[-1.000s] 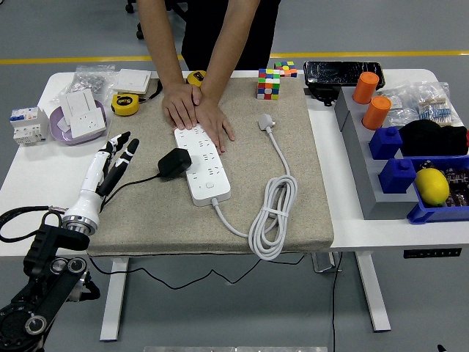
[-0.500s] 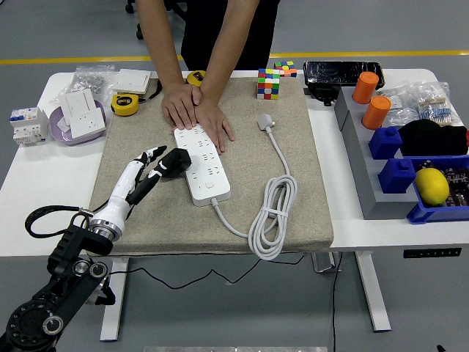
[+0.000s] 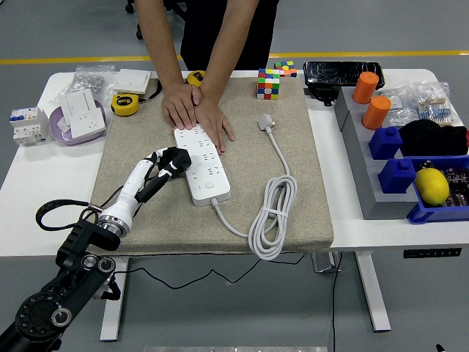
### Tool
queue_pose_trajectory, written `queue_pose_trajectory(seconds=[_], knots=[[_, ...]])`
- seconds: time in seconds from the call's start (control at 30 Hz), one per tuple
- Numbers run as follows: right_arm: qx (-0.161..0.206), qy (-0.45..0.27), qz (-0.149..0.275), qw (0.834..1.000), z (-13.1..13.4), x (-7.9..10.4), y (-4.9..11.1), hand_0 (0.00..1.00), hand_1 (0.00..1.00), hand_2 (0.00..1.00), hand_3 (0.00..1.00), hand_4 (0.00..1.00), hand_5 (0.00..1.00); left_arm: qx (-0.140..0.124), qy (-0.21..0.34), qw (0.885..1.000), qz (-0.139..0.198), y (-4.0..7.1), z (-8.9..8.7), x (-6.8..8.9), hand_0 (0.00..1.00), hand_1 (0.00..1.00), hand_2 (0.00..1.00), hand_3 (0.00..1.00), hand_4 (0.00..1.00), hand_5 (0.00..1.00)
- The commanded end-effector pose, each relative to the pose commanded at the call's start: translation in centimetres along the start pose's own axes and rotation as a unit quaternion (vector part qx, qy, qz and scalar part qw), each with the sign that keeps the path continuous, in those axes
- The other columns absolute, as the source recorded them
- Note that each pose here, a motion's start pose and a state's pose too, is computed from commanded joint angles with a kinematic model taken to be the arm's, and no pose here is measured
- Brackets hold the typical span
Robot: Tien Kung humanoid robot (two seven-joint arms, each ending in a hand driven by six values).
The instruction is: Pick up the plug,place it near the board,insert it into the board,press the button
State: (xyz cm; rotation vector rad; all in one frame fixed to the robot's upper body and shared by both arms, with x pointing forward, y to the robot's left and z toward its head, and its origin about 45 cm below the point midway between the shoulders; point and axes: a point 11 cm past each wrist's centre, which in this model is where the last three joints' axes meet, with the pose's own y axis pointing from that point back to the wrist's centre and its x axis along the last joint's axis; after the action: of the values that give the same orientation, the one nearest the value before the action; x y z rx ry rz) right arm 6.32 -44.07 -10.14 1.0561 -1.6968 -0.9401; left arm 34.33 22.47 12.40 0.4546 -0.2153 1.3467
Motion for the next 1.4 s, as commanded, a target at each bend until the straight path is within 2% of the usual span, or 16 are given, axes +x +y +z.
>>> queue_pose_trajectory(seconds=[0.73,1.4], knots=[[0.0,0.002,0.0,1.0,0.0,0.0,0.0,0.978,0.903,0.837,0.856,0.998,0.998,-0.016,-0.039,0.999,-0.019,-1.0,1.5,-0.7,0.998,0.974,0.908,0.871,0.998,0.998],[0.002,0.008,0.001,1.0,-0.3,0.0,0.0,0.977,0.901,0.836,0.855,0.998,0.998,-0.043,-0.121,0.991,-0.038,-2.1,3.3,-1.4,0.998,0.974,0.911,0.871,0.998,0.998]])
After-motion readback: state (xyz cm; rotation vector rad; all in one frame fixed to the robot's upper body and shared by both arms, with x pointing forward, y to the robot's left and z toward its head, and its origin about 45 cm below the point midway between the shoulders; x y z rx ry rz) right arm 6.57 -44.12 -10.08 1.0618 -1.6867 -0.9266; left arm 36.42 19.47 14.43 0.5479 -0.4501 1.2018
